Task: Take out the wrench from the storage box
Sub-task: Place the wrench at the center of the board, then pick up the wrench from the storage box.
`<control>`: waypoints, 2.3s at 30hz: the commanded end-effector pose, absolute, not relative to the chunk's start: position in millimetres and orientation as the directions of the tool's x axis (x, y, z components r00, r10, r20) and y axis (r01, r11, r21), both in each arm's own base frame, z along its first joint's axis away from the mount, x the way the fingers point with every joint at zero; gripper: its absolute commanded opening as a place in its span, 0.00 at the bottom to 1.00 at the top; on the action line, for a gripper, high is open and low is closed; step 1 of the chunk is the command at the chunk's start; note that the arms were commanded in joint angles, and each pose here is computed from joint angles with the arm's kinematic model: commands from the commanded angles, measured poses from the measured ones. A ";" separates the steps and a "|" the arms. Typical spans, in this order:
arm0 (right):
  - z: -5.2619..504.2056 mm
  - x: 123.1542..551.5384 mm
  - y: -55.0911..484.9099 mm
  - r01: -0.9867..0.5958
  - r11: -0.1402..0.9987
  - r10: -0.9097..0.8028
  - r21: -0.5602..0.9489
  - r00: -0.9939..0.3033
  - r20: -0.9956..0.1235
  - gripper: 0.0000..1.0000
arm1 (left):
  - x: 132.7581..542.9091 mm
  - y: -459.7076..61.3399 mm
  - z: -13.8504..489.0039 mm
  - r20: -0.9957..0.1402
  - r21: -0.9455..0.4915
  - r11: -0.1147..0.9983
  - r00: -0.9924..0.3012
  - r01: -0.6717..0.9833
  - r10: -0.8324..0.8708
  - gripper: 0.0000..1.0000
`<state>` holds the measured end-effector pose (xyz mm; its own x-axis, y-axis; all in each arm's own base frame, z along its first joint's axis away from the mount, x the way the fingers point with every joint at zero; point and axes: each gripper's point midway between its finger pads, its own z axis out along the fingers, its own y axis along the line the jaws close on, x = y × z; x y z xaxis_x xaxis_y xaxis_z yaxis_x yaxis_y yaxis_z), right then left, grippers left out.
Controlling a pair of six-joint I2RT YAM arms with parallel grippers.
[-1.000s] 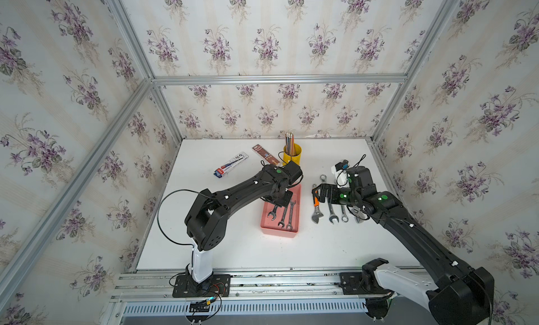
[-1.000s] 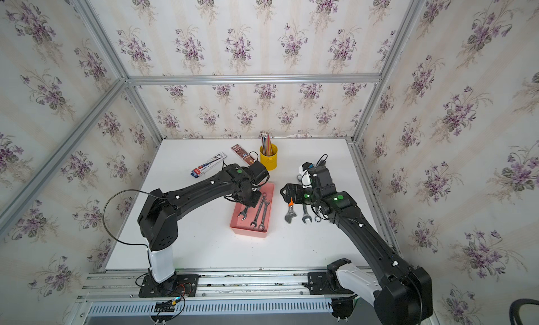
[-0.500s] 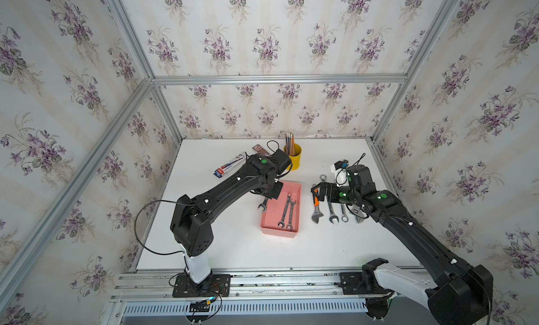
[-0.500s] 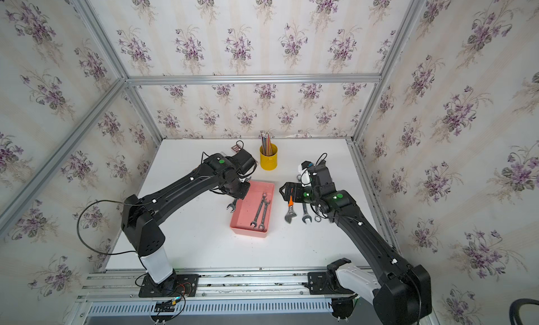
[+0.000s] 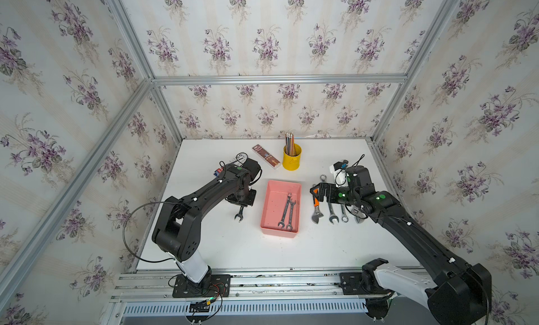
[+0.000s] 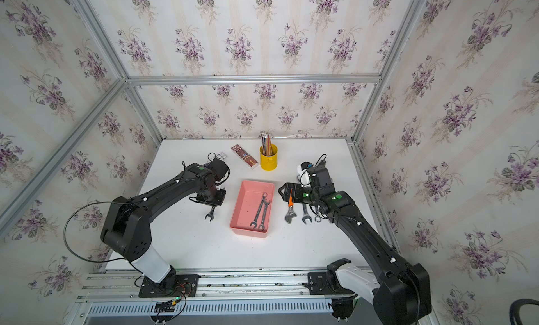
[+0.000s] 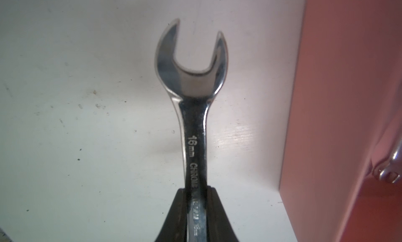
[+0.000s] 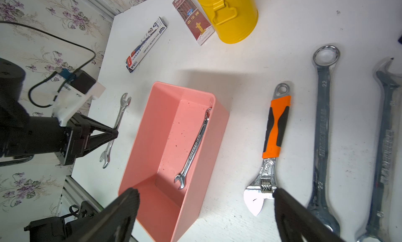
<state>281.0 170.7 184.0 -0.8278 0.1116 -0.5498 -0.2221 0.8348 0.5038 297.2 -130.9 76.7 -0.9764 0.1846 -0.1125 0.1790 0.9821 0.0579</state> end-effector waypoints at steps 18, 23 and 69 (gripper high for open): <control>184.5 286.2 172.5 -0.225 0.834 0.111 0.503 -0.826 -0.553 1.00 | 308.4 -136.2 7.4 -0.053 0.028 0.997 -0.996 0.076 0.078 0.27; 186.1 287.1 172.9 -0.228 0.835 0.108 0.500 -0.824 -0.556 1.00 | 308.2 -136.0 13.7 -0.055 0.027 0.997 -0.995 0.077 0.078 0.45; 190.7 289.4 170.6 -0.236 0.843 0.103 0.483 -0.811 -0.576 1.00 | 283.3 -304.7 19.6 -0.145 -0.025 0.945 -0.936 0.326 0.320 0.52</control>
<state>286.3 171.4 187.8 -0.8207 0.1035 -0.5619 -0.2312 0.8392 0.4922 279.7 -304.9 21.7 -0.9387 0.3189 -0.1311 0.3267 0.9442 -0.0422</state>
